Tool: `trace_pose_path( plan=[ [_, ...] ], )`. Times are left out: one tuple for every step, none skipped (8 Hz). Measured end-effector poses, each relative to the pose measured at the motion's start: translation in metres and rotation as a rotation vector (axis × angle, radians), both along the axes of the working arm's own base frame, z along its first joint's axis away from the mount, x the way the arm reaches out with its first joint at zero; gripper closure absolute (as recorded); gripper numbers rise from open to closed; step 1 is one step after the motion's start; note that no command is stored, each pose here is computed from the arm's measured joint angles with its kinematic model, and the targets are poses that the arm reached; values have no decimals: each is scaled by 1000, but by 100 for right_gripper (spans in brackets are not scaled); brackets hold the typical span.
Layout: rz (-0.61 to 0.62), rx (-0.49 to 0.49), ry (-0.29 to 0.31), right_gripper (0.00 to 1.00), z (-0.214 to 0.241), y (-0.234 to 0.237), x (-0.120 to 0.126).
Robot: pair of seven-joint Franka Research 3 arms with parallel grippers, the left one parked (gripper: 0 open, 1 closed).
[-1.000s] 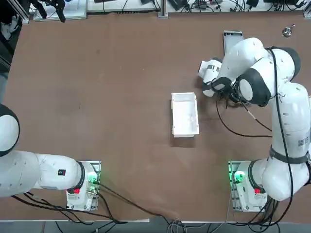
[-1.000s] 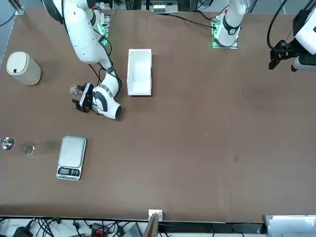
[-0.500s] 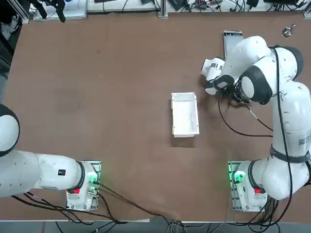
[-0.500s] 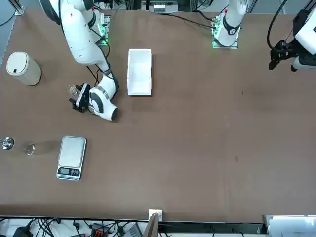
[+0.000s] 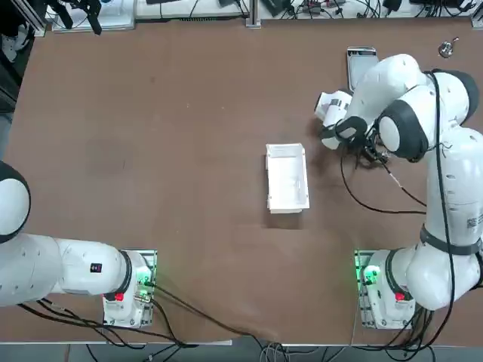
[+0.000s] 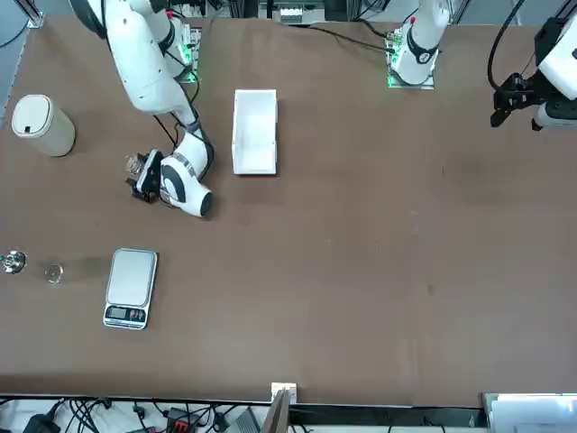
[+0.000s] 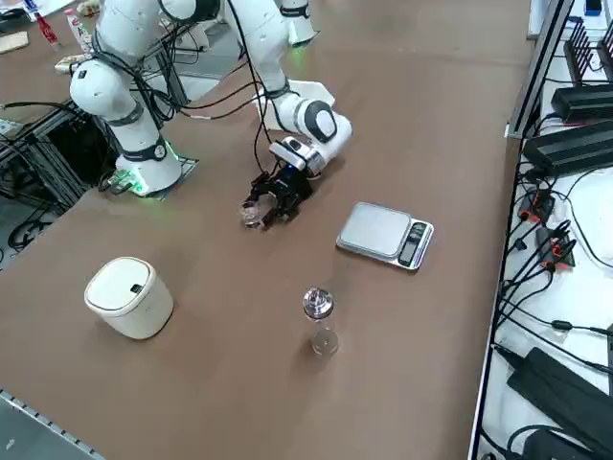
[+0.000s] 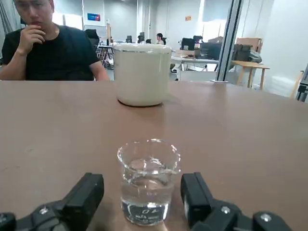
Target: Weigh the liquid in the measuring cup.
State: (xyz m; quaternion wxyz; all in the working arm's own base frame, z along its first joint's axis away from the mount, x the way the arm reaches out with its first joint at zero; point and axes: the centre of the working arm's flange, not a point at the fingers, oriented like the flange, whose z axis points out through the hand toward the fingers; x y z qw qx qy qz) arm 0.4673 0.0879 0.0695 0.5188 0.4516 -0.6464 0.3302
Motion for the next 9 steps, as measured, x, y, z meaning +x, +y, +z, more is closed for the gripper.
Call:
trace_pose_path(
  plan=[
    [0,2,3,2,-1,-1,-2],
    [-2,2,6,2,-2,-3,-4],
    [-9,1,7,2,-3,-6,-4],
    [-16,0,9,3,-3,-10,-4],
    [-23,-1,11,6,-3,-14,-5],
    [-28,-2,15,7,-2,-16,-7],
    [-29,-3,16,10,-2,-17,-8],
    [-30,-3,15,26,-2,-17,-8],
    [-30,-3,11,36,-2,-17,-8]
  ],
)
